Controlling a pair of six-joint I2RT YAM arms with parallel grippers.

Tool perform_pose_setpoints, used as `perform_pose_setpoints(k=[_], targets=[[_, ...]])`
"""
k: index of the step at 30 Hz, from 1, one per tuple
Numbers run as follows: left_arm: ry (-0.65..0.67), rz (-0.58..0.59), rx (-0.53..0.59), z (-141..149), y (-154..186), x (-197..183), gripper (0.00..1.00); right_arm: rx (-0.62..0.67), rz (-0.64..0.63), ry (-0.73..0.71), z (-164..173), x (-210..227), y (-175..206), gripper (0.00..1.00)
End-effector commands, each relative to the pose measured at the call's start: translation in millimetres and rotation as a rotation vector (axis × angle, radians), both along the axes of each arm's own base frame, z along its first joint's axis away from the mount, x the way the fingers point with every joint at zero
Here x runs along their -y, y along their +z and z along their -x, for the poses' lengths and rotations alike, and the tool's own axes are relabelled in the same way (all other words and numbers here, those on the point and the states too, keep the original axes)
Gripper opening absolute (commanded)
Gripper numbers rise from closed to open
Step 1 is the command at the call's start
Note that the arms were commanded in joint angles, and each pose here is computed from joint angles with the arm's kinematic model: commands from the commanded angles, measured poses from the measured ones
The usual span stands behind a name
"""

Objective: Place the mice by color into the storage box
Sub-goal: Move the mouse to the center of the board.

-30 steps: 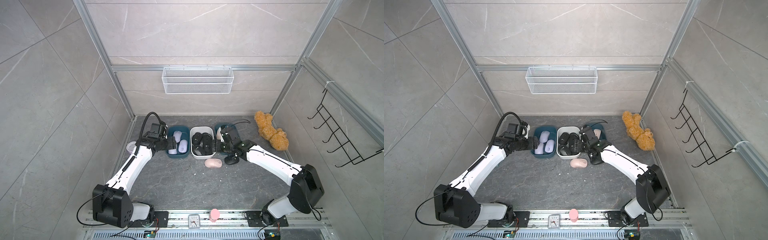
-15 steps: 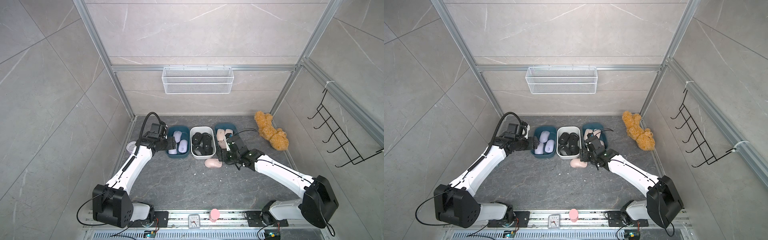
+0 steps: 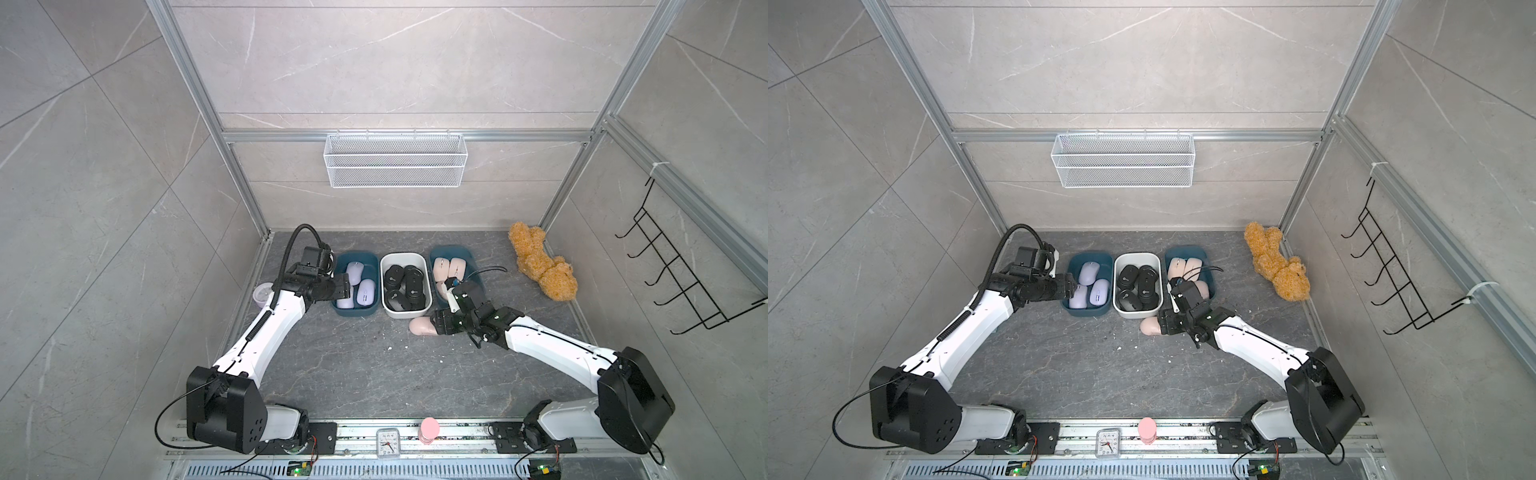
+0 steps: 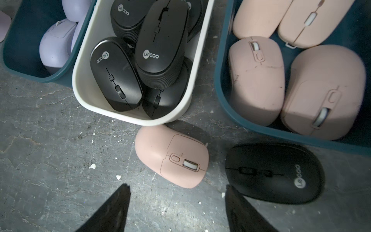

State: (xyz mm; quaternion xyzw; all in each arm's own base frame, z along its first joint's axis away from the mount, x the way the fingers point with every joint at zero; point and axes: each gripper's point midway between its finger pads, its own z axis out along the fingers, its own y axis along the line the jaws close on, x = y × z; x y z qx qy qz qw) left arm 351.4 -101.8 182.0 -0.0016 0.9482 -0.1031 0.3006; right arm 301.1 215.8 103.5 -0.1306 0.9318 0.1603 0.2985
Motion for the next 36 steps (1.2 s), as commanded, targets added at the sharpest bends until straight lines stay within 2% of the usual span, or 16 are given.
perform_pose_setpoints(k=[1, 24, 32, 36], targets=[[0.011, -0.018, 0.041, -2.2, 13.9, -6.0, 0.73, -0.018, -0.020, 0.034, -1.1, -9.4, -15.0, 0.76], [0.018, -0.044, 0.048, -2.5, 15.9, -10.5, 0.72, -0.006, 0.028, 0.079, -27.4, -26.4, -54.6, 0.75], [0.021, -0.048, 0.059, -1.9, 19.4, -11.7, 0.72, -0.059, -0.024, 0.110, -11.0, -33.7, -60.1, 0.74], [0.021, -0.050, 0.063, -1.8, 20.5, -12.3, 0.72, -0.078, -0.003, 0.136, 5.0, -36.4, -61.3, 0.74]])
